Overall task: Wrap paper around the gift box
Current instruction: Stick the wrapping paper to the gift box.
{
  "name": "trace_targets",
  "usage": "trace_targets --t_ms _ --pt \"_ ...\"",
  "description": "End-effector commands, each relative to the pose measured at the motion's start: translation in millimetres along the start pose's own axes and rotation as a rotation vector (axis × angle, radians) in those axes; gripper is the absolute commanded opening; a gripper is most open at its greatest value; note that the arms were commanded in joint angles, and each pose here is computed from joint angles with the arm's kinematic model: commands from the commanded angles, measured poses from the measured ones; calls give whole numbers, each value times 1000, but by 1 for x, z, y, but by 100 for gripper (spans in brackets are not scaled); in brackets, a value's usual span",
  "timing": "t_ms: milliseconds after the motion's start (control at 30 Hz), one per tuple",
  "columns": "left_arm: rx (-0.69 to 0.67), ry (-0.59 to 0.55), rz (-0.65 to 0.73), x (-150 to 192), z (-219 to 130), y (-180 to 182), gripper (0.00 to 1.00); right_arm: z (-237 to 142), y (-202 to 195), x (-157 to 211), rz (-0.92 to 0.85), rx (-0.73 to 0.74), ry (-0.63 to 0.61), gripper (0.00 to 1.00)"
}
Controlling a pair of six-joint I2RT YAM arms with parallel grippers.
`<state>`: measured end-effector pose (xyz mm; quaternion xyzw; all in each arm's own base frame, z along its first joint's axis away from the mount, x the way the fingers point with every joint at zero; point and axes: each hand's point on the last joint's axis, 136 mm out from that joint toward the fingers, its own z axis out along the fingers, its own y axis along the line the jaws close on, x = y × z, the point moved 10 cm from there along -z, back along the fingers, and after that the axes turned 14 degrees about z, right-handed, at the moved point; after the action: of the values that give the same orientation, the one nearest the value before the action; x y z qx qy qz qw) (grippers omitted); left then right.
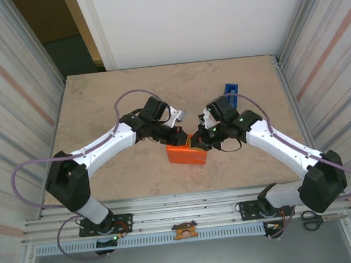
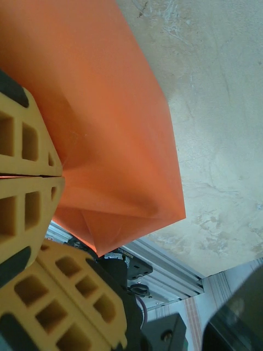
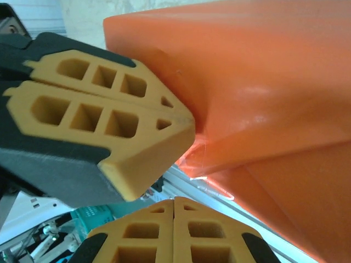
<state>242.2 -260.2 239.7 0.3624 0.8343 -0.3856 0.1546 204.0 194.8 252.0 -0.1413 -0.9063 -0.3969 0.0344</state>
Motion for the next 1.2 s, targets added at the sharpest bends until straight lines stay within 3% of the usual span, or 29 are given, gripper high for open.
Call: trace_targets --t_ms 0,233,533,867,1167 --pt "-14 73 -54 16 9 10 10 9 -3 -3 16 -5 2 0" --pt "-11 76 -55 17 10 10 9 16 -30 -3 63 117 -29 0" --pt "-15 71 -57 18 9 11 9 -9 13 4 -26 -73 -45 0" --pt "-16 73 -61 19 10 11 9 25 -31 -4 52 114 -48 0" --pt "-19 72 -63 19 10 12 9 -11 4 6 -64 -57 -87 0"
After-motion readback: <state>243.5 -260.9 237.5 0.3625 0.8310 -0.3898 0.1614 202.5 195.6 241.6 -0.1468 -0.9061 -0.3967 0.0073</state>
